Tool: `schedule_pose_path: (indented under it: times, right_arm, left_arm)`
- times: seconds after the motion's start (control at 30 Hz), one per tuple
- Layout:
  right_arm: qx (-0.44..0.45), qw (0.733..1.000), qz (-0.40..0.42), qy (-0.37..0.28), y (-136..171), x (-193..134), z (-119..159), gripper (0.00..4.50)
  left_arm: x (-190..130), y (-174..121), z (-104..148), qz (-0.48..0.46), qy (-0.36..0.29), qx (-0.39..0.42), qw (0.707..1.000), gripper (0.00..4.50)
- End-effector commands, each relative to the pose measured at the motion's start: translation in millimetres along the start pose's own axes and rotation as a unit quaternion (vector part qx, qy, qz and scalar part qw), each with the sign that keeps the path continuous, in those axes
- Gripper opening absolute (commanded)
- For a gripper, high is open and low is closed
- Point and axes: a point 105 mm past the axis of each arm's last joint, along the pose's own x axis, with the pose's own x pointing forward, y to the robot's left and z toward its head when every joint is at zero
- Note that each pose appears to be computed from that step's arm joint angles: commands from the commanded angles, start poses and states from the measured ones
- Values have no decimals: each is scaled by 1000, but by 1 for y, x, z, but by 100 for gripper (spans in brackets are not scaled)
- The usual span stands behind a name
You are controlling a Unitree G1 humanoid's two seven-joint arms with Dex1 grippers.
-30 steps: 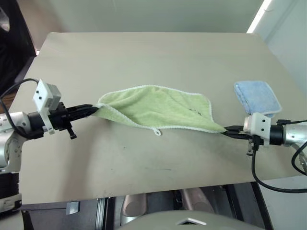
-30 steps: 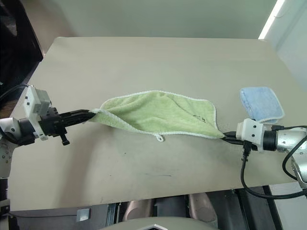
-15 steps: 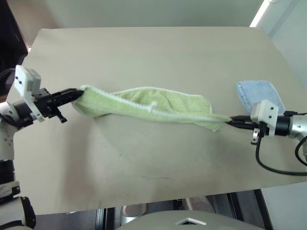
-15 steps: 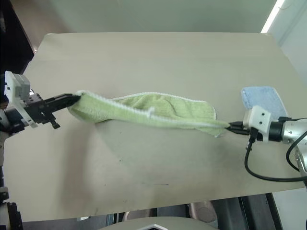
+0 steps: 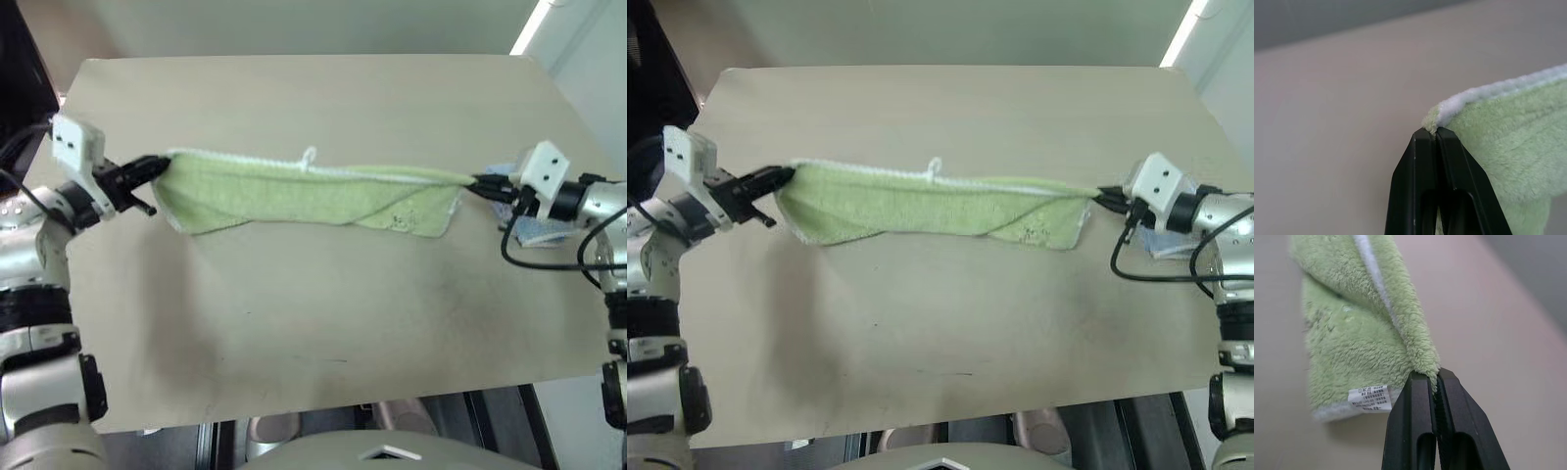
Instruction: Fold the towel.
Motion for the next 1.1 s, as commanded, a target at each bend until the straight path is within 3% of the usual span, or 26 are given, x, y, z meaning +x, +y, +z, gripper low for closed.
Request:
schedule_pose_path:
  times: [0.03, 0.23, 0.37, 0.57, 0.67, 0.87, 1.1]
  right_arm:
    - [-42, 997, -64, -13, -35, -13, 18, 1]
    - [-83, 991, -96, -34, -65, -22, 45, 1]
    - [-77, 994, -67, -50, -58, -25, 51, 1]
    - [-5, 995, 97, -37, 15, -38, 33, 1]
    - [31, 990, 138, -21, 38, -46, 28, 1]
    - [91, 976, 200, 4, 75, -54, 15, 1]
    - [106, 969, 225, 4, 90, -50, 14, 1]
  left_arm:
    - [-11, 29, 51, 73, -92, 16, 993, 0]
    - [-20, 52, 93, 114, -152, 31, 981, 0]
    - [-26, 45, 99, 68, -148, 42, 986, 0]
    - [-52, 19, 62, -50, -76, 22, 996, 0]
    - [-68, 5, 44, -89, -37, 10, 995, 0]
    - [-87, -12, 5, -113, 41, -17, 993, 0]
    - [-88, -28, -14, -128, 95, -21, 987, 0]
